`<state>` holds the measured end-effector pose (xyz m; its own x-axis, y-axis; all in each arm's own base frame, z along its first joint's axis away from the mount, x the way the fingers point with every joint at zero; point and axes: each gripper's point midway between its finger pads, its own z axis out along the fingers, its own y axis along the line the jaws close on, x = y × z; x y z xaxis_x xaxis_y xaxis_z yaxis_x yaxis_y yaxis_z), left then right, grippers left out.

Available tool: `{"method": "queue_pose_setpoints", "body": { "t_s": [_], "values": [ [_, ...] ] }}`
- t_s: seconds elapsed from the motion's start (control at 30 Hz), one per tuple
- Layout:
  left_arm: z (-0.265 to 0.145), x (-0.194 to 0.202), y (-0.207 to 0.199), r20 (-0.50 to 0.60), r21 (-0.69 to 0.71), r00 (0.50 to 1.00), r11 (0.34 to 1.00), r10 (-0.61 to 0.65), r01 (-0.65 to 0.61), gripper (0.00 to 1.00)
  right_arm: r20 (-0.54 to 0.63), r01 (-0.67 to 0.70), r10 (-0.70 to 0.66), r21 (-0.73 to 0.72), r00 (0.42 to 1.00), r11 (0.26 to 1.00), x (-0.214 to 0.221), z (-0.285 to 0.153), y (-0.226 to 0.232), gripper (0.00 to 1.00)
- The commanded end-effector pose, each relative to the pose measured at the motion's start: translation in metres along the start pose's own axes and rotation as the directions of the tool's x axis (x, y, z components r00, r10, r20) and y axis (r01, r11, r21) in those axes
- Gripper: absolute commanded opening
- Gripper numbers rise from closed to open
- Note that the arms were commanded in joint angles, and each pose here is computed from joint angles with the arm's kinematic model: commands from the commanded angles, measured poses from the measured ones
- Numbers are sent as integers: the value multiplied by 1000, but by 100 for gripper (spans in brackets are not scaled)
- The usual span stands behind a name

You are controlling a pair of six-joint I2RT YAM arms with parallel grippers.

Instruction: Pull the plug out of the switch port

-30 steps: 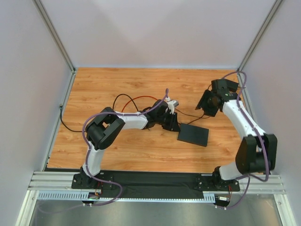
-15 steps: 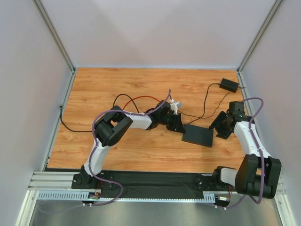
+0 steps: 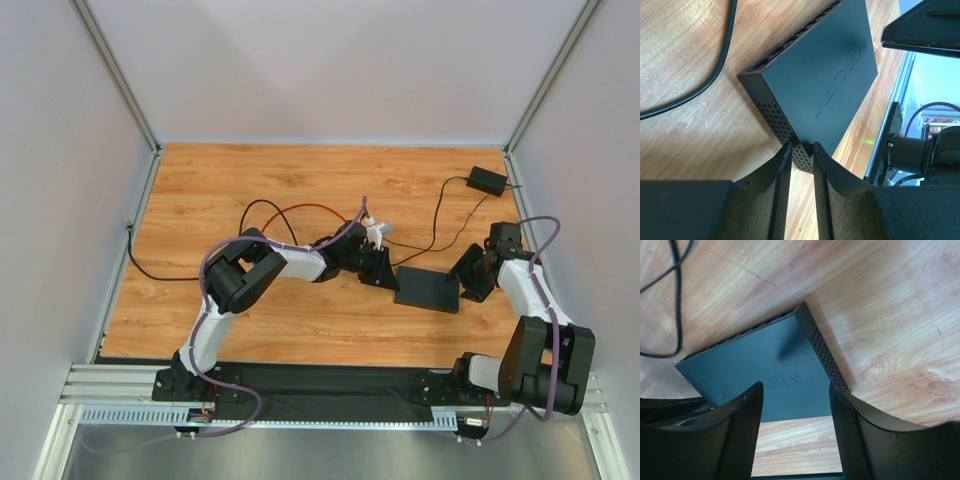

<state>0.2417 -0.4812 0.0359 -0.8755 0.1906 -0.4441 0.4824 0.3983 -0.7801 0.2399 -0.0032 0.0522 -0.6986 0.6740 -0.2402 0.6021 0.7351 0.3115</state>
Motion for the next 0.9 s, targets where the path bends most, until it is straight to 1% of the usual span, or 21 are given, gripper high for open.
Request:
{"method": "queue_pose_setpoints", "body": {
  "t_s": [0.0, 0.2, 0.27, 0.43, 0.57, 0.6, 0.7, 0.77, 0.8, 0.87],
  "values": [
    [2, 2, -6, -1, 23, 1000, 1000, 14, -14, 30, 11, 17, -17, -6, 1000, 1000, -4, 7, -1, 57],
    [1, 3, -4, 3, 13, 1000, 1000, 1, -1, 30, 13, 4, -4, 24, 1000, 1000, -5, 16, -7, 57],
    [0, 3, -5, 4, 15, 1000, 1000, 4, -4, 30, 5, 1, -1, 11, 1000, 1000, -4, 19, -5, 57],
    [3, 4, -3, -20, 13, 1000, 1000, 5, -5, 30, -4, -2, 2, 19, 1000, 1000, -2, 18, -6, 56],
    [10, 0, -3, -35, 16, 999, 1000, 14, -13, 28, -42, -45, 44, -25, 998, 999, 16, 19, -2, 50],
    [13, 4, 1, -54, 18, 999, 1000, 8, -7, 28, -60, -70, 68, -32, 996, 997, 27, 21, -3, 49],
    [18, 2, 0, -59, 31, 998, 1000, 1, 1, 26, -81, -72, 67, -59, 994, 996, 46, 23, 5, 45],
    [20, 1, 4, -62, 21, 998, 1000, -3, 4, 26, -115, -41, 34, -59, 993, 997, 67, 25, 8, 41],
    [20, 1, 5, -62, 18, 998, 1000, -2, 3, 26, -108, -32, 24, -67, 994, 997, 70, 23, 10, 39],
    [19, -4, 7, -58, 13, 998, 1000, 2, -1, 25, -133, -2, -7, -72, 991, 997, 91, 22, 17, 37]
  ]
}}
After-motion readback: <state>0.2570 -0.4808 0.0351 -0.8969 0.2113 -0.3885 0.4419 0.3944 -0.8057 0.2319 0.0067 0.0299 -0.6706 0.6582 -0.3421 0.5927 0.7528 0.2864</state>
